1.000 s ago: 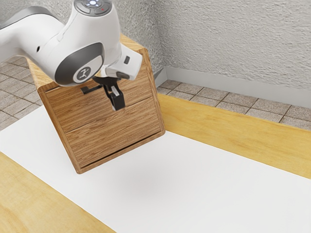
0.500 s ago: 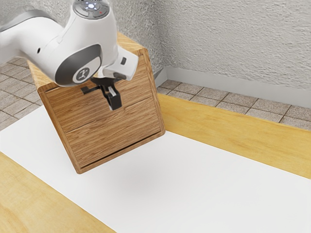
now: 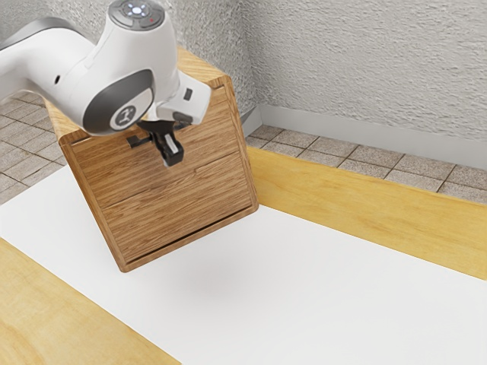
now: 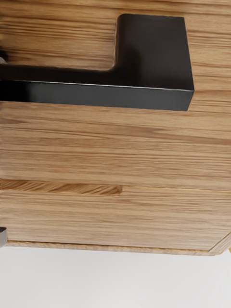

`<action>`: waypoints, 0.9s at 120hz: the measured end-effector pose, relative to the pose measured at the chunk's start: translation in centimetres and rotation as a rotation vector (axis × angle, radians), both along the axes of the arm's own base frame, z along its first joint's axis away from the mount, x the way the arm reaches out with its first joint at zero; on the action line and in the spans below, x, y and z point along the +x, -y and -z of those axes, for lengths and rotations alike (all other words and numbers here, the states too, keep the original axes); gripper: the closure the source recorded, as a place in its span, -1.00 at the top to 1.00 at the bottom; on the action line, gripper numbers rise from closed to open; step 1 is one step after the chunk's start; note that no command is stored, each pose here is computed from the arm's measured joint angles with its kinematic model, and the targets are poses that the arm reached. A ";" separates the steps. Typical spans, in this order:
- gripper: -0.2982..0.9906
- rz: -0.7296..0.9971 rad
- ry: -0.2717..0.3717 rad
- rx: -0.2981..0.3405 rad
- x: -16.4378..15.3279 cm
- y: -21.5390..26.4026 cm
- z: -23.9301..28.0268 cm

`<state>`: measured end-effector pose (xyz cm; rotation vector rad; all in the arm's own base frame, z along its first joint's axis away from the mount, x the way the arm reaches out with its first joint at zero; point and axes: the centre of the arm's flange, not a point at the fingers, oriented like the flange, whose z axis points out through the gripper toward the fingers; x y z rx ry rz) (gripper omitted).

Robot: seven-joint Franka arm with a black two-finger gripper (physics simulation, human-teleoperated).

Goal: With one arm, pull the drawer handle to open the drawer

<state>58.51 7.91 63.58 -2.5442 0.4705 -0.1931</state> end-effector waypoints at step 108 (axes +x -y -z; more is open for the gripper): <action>-0.06 -0.012 0.026 0.000 -0.9 -0.3 -1.4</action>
